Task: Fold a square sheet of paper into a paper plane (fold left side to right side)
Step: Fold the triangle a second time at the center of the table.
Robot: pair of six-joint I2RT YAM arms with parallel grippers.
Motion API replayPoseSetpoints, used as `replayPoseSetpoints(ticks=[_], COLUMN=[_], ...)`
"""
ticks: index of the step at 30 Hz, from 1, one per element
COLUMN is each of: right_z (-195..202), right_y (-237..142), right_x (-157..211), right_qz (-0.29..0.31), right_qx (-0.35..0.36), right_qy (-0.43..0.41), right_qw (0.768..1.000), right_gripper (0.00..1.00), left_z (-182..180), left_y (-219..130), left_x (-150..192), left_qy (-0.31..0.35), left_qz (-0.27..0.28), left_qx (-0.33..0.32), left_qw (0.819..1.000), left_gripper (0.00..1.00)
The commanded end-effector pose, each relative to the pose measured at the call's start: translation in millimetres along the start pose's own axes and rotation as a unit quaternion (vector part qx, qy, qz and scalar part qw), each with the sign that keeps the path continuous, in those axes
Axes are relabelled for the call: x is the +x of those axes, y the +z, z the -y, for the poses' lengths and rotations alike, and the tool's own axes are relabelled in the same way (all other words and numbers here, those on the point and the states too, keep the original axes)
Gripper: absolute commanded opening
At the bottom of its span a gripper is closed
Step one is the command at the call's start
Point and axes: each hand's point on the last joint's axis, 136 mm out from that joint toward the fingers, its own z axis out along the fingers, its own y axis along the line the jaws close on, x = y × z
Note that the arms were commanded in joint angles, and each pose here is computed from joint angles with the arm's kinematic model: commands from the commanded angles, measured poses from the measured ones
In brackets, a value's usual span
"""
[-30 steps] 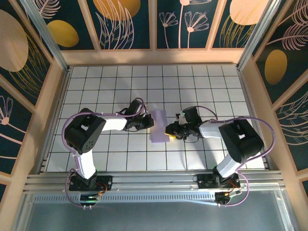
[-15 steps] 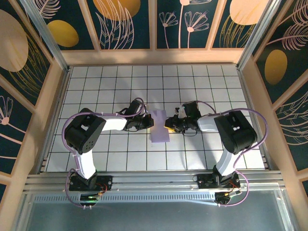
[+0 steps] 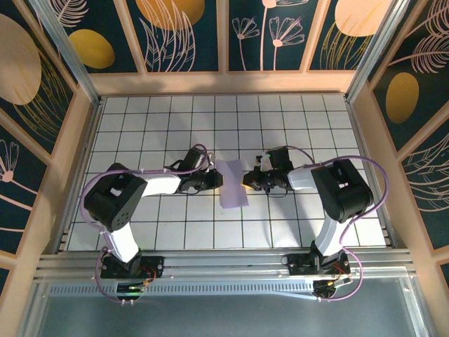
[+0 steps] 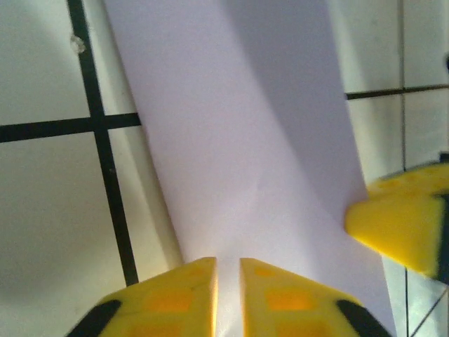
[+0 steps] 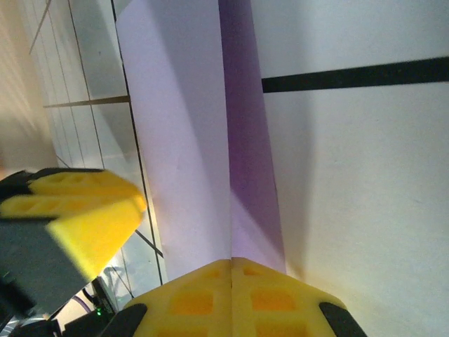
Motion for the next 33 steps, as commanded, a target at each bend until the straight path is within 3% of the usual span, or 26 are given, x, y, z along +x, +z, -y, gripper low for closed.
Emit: replayPoseSetpoints(ticks=[1, 11, 16, 21, 24, 33], right_z=[-15.5, -16.8, -13.1, -10.0, -10.8, -10.3], right_y=[-10.7, -15.2, -15.1, -14.3, -14.9, -16.2], right_x=[-4.7, -0.7, 0.0, 1.3, 2.2, 5.3], right_qz=[0.015, 0.013, 0.014, 0.012, 0.012, 0.010], right_qx=[-0.030, -0.029, -0.023, -0.018, -0.019, -0.019], right_qy=[0.005, 0.037, 0.042, 0.044, 0.043, 0.041], right_qw=[0.999, 0.999, 0.999, 0.999, 0.999, 0.999], right_gripper=[0.00, 0.00, 0.00, 0.00, 0.00, 0.00], left_z=[19.3, 66.4, 77.6, 78.4, 76.2, 69.1], left_y=[-27.7, -56.2, -46.6, -24.2, -10.2, 9.5], left_x=[-12.1, 35.4, 66.4, 88.7, 94.5, 80.0], left_qy=[0.063, 0.238, 0.297, 0.367, 0.390, 0.402], left_qz=[0.044, 0.062, 0.051, 0.030, 0.020, 0.034], left_qx=[0.004, -0.033, -0.064, -0.138, -0.172, -0.245], left_qw=[0.997, 0.969, 0.951, 0.920, 0.904, 0.882], left_gripper=[0.22, 0.49, 0.58, 0.67, 0.70, 0.78])
